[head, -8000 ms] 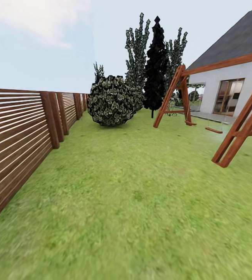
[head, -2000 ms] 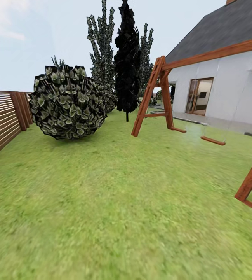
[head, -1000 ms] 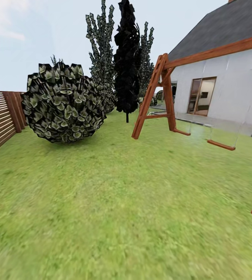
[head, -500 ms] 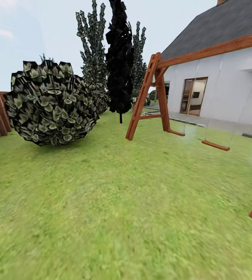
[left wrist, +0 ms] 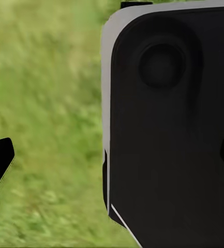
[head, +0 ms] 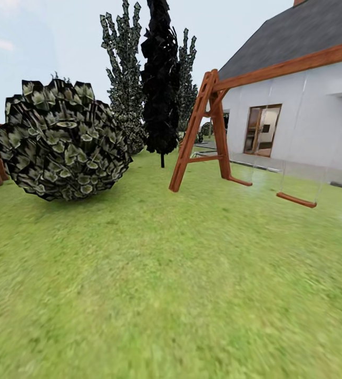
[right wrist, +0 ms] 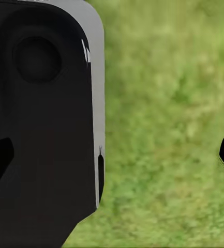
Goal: Take the three Easter eggs out of the wicker basket on the lawn in the garden, then place them on the lawn next to a single tree (choose any tree) so that all three eggs are next to the same tree and none are left in the basket.
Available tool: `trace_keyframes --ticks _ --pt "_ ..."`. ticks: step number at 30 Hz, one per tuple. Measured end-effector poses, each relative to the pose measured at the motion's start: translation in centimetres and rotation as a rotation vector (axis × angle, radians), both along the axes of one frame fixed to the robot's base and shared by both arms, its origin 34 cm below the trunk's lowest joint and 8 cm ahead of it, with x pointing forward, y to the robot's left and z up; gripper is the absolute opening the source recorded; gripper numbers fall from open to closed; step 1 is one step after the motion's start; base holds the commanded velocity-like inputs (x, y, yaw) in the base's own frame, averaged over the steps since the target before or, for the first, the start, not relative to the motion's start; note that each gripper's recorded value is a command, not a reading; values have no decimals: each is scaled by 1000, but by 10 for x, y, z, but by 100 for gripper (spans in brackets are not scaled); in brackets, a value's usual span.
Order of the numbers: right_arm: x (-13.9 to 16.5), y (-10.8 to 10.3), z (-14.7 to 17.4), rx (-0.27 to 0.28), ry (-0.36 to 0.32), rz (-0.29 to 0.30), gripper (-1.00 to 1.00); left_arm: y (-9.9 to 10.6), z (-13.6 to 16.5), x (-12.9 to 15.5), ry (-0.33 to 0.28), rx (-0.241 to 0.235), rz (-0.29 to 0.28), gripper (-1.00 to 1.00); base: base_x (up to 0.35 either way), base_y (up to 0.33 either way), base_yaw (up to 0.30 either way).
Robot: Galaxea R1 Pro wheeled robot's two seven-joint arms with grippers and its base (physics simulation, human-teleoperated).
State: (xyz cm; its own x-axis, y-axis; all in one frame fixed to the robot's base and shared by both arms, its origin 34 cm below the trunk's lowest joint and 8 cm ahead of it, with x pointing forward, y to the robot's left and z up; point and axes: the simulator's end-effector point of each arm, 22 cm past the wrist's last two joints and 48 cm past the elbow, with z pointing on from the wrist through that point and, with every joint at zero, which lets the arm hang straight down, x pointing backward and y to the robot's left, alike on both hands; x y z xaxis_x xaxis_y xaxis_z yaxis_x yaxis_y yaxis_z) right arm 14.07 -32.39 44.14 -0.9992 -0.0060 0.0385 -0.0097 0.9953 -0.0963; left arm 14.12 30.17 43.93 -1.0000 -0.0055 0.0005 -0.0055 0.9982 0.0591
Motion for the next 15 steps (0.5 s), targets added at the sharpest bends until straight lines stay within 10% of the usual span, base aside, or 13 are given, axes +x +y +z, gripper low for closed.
trace_keyframes --ticks 15 --pt "0 0 0 0 0 0 100 0 0 0 -1 0 0 100 335 0 0"
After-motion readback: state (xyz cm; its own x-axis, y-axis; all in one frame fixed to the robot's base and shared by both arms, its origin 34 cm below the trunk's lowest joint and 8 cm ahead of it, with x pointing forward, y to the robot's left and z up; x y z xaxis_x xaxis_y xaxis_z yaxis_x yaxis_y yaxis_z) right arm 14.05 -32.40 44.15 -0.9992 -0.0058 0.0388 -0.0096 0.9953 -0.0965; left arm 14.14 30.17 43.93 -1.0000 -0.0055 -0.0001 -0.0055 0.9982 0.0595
